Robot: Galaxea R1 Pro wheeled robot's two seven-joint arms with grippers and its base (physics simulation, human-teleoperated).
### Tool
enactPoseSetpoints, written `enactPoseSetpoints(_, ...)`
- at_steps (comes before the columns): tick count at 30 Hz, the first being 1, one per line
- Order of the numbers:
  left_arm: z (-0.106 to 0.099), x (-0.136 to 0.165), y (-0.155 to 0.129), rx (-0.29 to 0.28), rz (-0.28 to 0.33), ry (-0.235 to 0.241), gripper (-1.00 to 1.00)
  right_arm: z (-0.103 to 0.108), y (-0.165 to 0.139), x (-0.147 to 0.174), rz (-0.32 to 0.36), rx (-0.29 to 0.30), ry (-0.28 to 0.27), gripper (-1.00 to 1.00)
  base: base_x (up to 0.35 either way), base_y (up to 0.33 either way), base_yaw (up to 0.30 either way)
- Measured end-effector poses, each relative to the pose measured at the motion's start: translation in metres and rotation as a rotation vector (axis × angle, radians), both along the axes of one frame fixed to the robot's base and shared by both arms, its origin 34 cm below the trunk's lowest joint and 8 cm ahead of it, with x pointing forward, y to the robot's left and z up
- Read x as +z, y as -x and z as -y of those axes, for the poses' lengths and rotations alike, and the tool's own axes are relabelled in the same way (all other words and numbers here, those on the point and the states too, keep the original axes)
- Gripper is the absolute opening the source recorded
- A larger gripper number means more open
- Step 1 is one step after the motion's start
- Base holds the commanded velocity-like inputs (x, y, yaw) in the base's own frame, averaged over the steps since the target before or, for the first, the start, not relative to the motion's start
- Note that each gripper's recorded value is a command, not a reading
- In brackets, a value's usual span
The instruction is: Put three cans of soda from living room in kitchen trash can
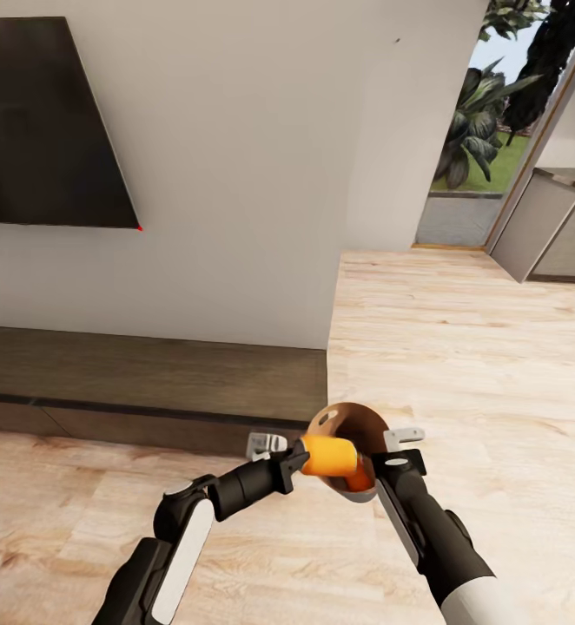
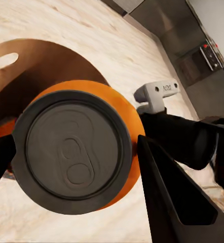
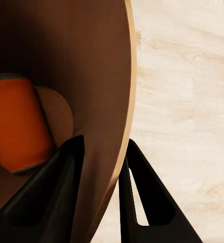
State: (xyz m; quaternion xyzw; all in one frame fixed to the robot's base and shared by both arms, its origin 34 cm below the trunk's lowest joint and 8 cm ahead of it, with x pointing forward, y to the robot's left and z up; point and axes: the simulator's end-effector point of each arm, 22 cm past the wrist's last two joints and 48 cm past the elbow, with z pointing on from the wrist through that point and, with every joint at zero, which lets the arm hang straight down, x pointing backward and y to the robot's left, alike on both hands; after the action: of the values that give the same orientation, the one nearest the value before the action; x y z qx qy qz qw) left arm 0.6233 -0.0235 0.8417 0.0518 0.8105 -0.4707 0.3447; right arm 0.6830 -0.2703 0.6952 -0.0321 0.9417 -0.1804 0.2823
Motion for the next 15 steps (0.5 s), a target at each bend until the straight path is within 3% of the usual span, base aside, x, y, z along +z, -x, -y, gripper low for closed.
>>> enactPoseSetpoints(2, -0.012, -0.016, -0.008, 0.058, -0.021, -0.072, -1.0, -0.001, 0.0, 0.0, 0.001, -0.001, -0.003, -1.0, 0.0, 0.0, 0.0)
enactPoseSetpoints(4, -0.015, -0.02, -0.01, 0.077, -0.028, -0.088, -1.0, 0.0, 0.0, 0.0, 0.0, 0.0, -0.001, -1.0, 0.0, 0.0, 0.0)
enactPoseSetpoints(15, -0.018, -0.023, -0.013, 0.097, -0.033, -0.108, -1.0, -0.001, 0.003, -0.002, -0.006, 0.002, 0.001, -1.0, 0.0, 0.0, 0.0)
